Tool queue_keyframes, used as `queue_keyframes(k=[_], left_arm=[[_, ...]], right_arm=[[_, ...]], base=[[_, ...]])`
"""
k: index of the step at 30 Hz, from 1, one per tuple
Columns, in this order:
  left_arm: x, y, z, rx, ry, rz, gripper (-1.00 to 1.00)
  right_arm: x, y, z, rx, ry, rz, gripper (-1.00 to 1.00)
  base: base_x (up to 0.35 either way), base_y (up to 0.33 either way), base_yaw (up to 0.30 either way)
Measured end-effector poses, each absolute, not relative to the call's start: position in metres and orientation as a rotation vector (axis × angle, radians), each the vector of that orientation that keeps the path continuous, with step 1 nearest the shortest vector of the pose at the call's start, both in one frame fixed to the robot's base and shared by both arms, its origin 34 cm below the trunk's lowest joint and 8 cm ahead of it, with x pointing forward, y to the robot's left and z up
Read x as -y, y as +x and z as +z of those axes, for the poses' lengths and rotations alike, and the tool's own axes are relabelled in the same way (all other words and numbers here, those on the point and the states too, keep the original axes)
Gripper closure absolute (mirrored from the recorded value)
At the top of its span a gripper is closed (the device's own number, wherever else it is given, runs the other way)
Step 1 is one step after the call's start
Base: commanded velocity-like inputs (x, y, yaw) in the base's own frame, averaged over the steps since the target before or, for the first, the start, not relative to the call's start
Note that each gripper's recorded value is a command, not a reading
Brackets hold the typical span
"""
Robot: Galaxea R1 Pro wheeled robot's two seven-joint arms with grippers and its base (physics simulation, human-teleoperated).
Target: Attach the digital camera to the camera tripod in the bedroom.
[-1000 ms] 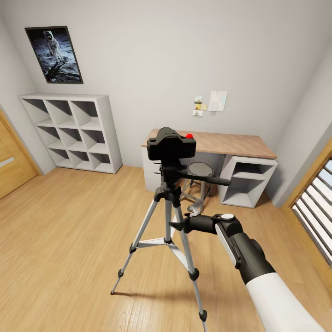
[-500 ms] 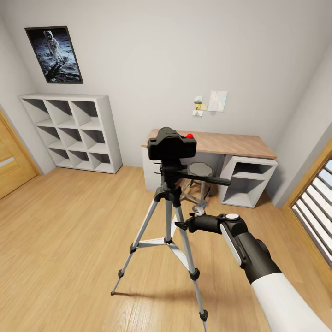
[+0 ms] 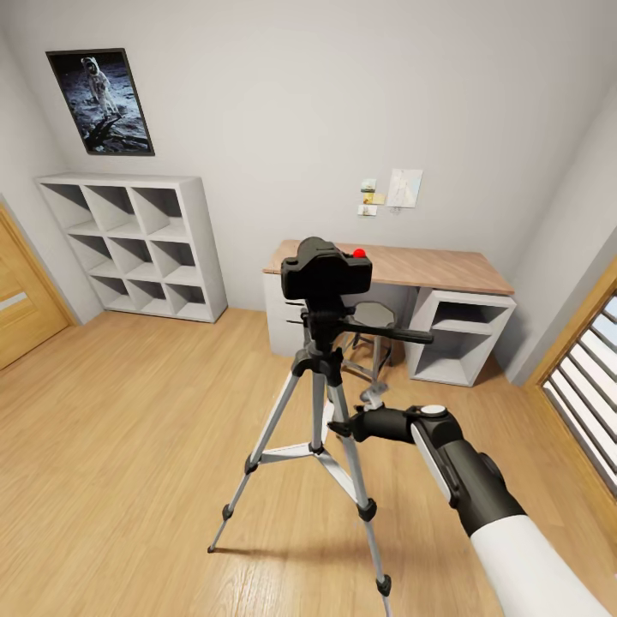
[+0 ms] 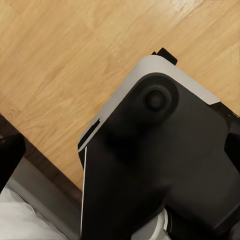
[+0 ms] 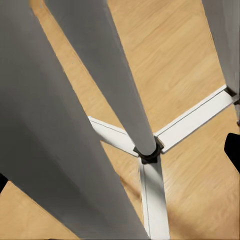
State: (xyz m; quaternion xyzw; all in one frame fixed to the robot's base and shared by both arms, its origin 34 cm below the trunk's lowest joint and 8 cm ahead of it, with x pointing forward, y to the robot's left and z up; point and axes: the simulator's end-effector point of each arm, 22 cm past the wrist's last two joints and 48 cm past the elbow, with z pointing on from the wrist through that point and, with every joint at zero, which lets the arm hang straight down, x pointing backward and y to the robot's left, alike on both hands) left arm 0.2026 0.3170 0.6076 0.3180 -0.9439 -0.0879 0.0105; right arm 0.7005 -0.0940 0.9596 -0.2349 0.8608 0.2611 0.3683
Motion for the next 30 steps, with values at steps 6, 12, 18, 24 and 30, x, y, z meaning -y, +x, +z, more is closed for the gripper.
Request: queue_keyframes(k=[6,12,18,24,30], left_arm=[[-0.319,0.203,0.608,2.947,0.993,-0.277,-1.00],[-0.319,0.203,0.608,2.948,0.993,-0.278,-1.00],[-0.322,0.206,0.608,2.961,0.999,-0.289,-1.00],[-0.325,0.209,0.608,2.979,1.007,-0.302,-1.00],[-0.325,0.210,0.608,2.983,1.009,-0.305,-1.00]], right_arm=[[0.082,0.704,0.974,-2.154,-0.619,0.673,-1.00],[0.082,0.705,0.975,-2.148,-0.620,0.673,-1.00],[0.082,0.705,0.976,-2.148,-0.621,0.673,-1.00],[0.082,0.705,0.975,-2.149,-0.621,0.672,-1.00],[0.082,0.704,0.975,-2.149,-0.621,0.674,-1.00]], base=[[0.000,0.000,0.000],[0.000,0.000,0.000],[0.000,0.000,0.000],[0.000,0.000,0.000],[0.000,0.000,0.000]])
